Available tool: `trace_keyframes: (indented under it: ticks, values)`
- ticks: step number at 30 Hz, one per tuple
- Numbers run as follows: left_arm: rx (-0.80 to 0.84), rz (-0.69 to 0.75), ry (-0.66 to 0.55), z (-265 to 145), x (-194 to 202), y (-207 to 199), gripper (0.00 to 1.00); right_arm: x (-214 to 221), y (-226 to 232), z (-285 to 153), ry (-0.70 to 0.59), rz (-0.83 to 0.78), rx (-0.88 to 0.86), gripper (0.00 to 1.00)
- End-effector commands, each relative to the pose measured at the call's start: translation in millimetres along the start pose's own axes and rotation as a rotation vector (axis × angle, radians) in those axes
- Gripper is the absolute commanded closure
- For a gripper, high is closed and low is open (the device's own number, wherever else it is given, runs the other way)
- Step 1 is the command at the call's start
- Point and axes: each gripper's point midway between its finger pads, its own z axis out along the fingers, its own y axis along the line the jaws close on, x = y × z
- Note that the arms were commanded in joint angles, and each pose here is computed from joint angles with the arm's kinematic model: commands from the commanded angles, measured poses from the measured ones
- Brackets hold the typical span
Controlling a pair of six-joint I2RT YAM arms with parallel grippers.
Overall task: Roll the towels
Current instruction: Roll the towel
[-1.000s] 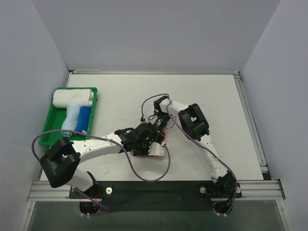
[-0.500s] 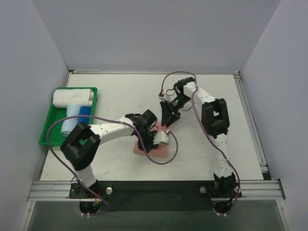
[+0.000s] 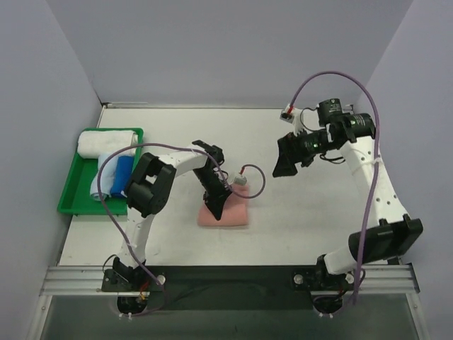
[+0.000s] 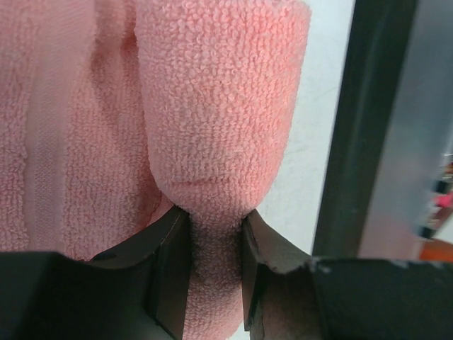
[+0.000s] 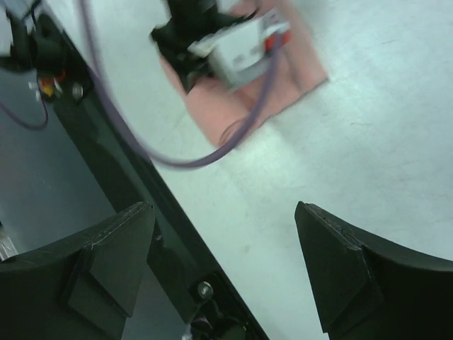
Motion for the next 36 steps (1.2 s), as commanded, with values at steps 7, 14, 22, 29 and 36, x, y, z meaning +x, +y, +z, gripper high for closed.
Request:
trace_keyframes:
  ticks: [7,14,22,29,36]
  values:
    - [0.127,-0.155,0.201,24,55,39,0.81,85,61,53,0.215,-0.543,0.178,0.14]
    - [0.137,-0.197,0.269,29,72,50,0.8,97,62,125,0.345,-0.778,0.229,0.24]
    - [0.167,-0.238,0.271,30,71,54,0.78,102,80,204,0.337,-0.933,0.241,0.25]
    - [0.162,-0.263,0.241,27,69,58,0.75,132,63,240,0.412,-0.946,0.235,0.35]
    - [0.139,-0.262,0.221,25,69,60,0.68,172,45,252,0.506,-0.857,0.191,0.69]
